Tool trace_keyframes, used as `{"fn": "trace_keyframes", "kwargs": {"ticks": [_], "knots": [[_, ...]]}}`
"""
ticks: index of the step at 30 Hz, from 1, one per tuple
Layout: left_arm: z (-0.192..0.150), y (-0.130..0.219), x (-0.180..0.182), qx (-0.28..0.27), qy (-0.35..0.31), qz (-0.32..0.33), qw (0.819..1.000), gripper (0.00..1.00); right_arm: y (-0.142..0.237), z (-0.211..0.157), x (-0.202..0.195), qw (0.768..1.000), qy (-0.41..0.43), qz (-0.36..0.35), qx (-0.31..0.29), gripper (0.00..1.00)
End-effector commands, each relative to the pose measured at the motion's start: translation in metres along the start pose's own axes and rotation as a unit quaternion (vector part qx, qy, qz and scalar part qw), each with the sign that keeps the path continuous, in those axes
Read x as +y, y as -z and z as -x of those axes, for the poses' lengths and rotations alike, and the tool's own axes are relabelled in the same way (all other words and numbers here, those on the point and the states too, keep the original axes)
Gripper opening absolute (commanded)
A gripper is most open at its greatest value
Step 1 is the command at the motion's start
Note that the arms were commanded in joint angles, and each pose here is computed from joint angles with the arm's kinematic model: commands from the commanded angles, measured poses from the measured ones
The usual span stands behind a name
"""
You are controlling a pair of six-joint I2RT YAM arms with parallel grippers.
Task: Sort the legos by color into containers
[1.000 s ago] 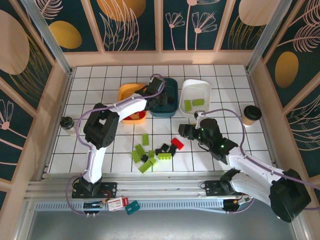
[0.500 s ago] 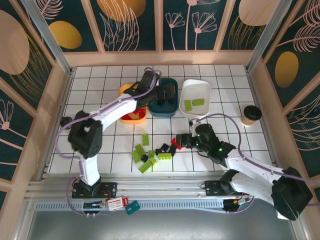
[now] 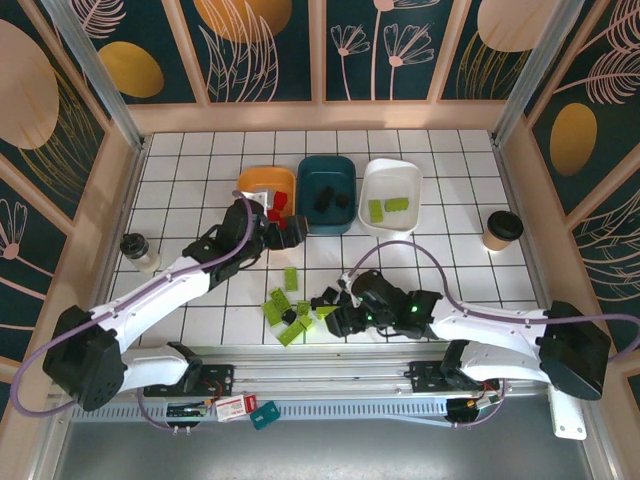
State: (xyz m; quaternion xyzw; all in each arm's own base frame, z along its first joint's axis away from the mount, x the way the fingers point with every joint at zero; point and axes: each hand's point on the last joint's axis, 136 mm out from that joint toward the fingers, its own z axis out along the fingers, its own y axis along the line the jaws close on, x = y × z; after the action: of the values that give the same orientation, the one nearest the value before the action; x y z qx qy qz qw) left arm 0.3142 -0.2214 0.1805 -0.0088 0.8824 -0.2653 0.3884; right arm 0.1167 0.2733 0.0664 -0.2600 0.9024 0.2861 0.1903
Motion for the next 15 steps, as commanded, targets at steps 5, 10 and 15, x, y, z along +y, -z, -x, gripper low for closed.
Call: {"fn": "trace_keyframes", "kwargs": {"ticks": [5,10,15], "knots": [[-0.006,0.006,0.018,-0.009,0.008,0.031,0.999,0.99,-0.016,-0.006,-0.008,0.998,0.005,-0.046,0.038,0.7],[-0.005,0.009,0.019,-0.013,0.003,0.036,0.999,0.99,-0.027,0.019,-0.019,0.996,0.034,-0.077,0.022,0.75],[-0.005,0.011,0.024,-0.015,-0.002,0.046,0.999,0.99,-0.047,0.028,-0.016,0.994,0.07,-0.081,0.039,0.75]]}}
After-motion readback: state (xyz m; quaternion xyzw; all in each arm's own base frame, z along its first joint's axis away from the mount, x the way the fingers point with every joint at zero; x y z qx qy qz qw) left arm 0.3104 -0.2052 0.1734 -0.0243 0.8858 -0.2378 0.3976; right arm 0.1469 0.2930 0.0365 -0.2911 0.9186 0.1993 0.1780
